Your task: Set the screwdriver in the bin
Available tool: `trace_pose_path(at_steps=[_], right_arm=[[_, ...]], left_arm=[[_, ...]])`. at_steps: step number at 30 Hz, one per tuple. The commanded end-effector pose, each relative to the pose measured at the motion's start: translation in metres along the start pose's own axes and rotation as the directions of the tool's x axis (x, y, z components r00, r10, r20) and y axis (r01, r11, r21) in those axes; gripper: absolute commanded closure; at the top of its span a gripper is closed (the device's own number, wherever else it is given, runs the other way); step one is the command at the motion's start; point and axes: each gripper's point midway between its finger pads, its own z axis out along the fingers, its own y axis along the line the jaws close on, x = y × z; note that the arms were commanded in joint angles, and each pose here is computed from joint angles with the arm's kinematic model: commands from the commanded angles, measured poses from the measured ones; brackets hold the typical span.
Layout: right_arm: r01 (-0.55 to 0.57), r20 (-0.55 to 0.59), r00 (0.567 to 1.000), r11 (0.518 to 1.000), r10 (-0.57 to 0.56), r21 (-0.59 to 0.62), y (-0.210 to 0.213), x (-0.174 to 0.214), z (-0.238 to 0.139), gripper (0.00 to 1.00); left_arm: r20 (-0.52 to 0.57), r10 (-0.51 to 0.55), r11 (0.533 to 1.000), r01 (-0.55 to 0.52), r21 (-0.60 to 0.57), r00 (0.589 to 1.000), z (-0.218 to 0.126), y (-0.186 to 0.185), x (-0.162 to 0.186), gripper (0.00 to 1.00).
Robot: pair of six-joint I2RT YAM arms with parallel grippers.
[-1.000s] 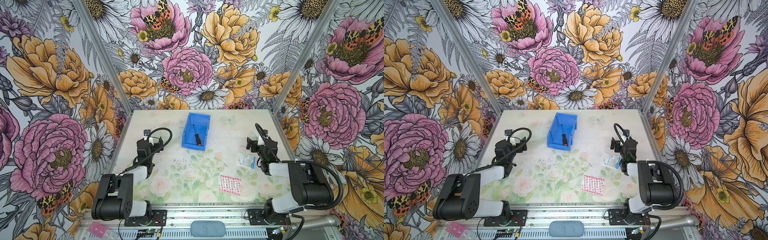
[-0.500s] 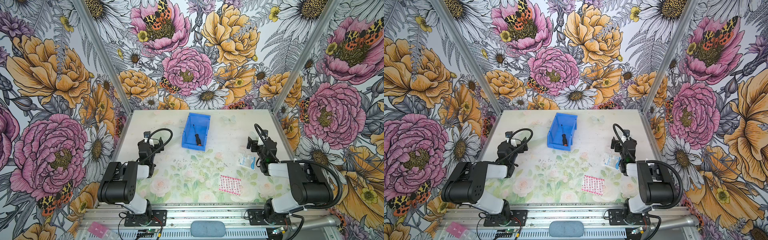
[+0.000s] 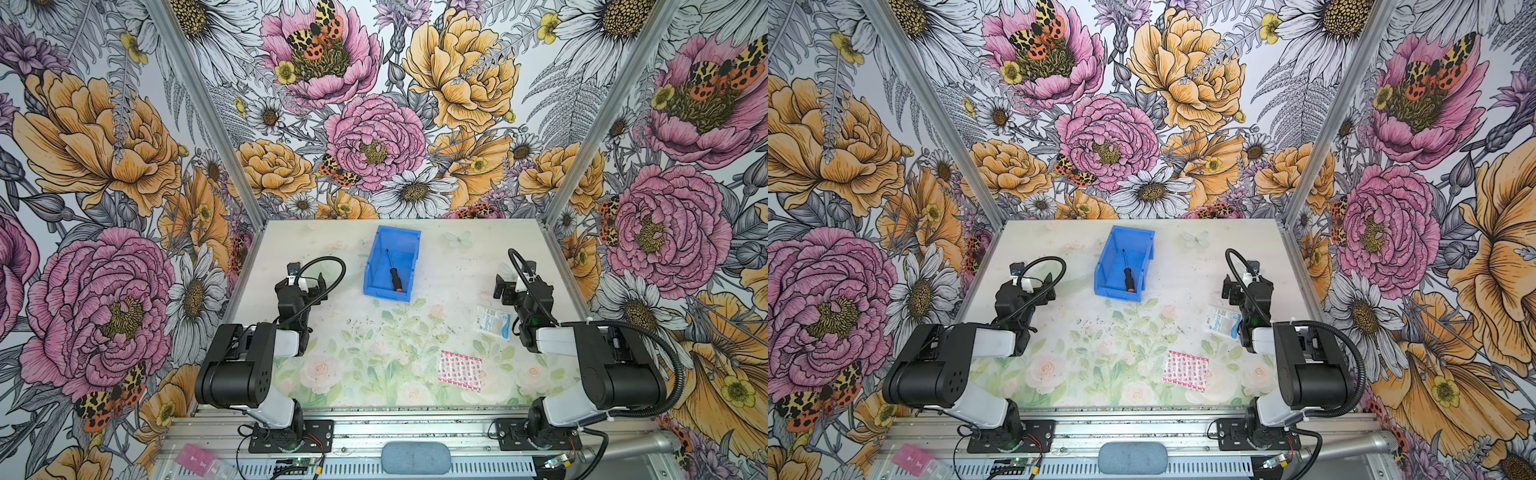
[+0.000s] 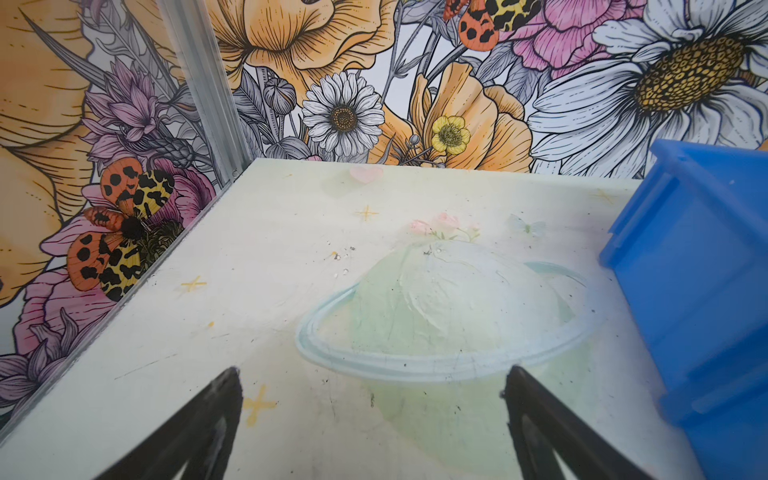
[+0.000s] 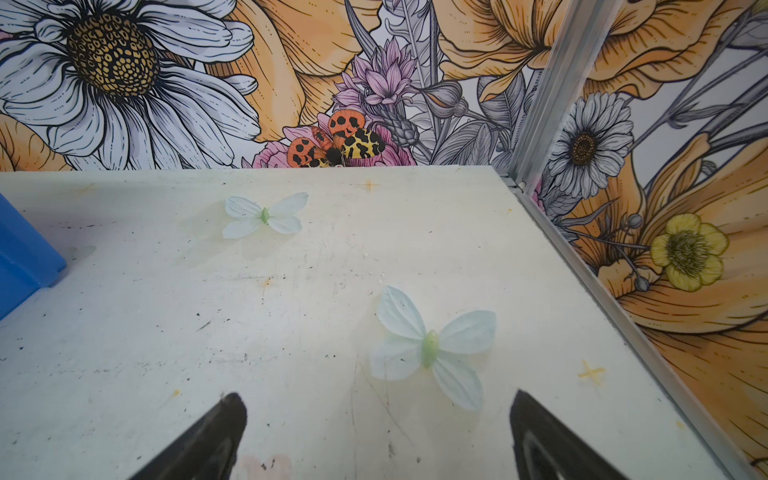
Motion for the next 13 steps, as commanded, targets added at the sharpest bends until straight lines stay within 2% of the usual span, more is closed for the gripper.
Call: trace_pose_path(at_steps=[1,13], right_arm=[[-0.015,0.022,1.0,1.0,0.014,0.012,-0.0021,-0.0029,0.0,0.0],[-0.014,0.016,1.0,1.0,0.014,0.013,-0.0024,-0.002,0.0012,0.01]], left_arm=[[0.031,-0.004,1.0,0.004,-0.014,1.0,-0.0025,0.0016,-0.0062,0.01],[0.029,-0.008,1.0,0.008,-0.008,1.0,-0.0019,0.0016,-0.0064,0.01]])
